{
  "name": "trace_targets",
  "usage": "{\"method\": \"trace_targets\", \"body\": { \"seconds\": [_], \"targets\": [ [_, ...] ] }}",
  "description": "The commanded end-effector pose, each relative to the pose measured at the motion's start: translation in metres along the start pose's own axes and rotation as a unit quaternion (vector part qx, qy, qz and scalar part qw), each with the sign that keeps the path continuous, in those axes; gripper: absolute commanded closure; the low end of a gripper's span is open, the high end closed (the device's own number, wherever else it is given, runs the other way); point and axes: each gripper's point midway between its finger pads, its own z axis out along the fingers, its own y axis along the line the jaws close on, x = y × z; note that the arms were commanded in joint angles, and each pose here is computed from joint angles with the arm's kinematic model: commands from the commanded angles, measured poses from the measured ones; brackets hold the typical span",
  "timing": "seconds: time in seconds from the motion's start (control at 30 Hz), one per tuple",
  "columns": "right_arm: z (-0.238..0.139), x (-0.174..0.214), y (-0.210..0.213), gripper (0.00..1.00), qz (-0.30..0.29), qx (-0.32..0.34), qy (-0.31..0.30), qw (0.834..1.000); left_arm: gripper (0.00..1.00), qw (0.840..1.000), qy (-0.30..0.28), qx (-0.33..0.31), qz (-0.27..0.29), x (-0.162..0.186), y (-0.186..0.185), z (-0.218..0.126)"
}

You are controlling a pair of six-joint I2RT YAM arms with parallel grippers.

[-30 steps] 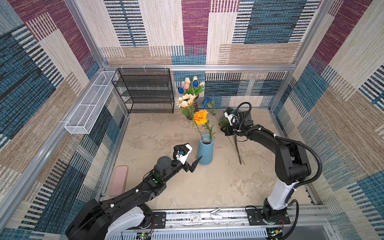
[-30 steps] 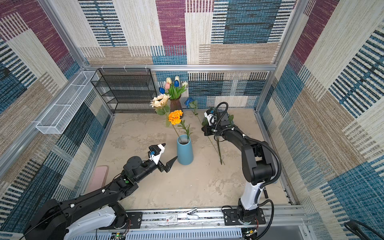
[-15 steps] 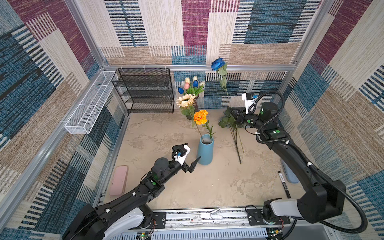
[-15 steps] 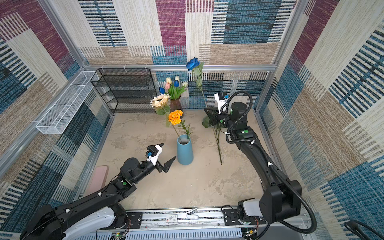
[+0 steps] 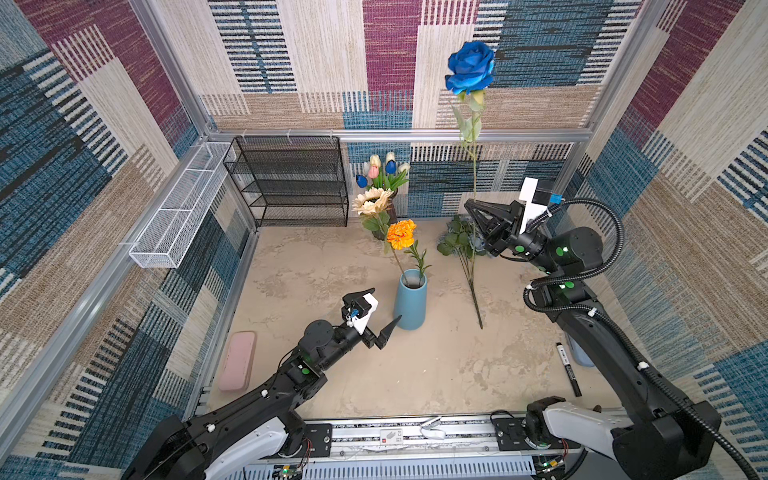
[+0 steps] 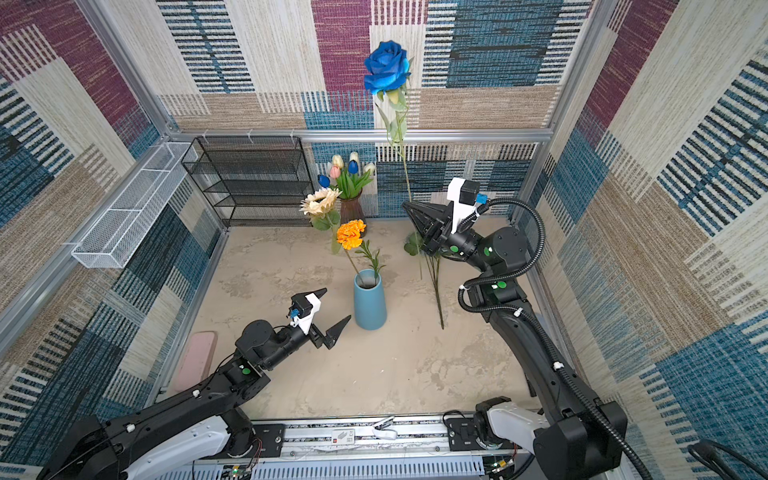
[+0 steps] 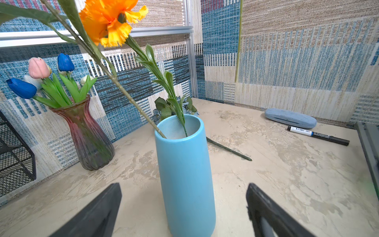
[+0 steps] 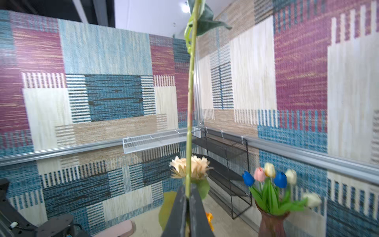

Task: Arrange the flowers into the vase
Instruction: 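Lift the dark blue rose high out of the bunch with the right gripper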

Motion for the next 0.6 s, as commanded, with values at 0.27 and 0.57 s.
{"method": "trace_targets", "body": {
  "seconds": [0.27, 0.57],
  "targets": [
    [0.022, -0.048, 0.055, 1.00, 0.013, -0.122, -0.117, 0.985, 0.02, 1.000, -0.025, 0.005, -0.010, -0.008, 0.000, 0.013],
    [0.046, -0.013, 0.033, 1.00, 0.053, -0.108, -0.132, 0.984, 0.02, 1.000, -0.016, 0.007, -0.014, -0.003, -0.001, 0.010]
  ]
}}
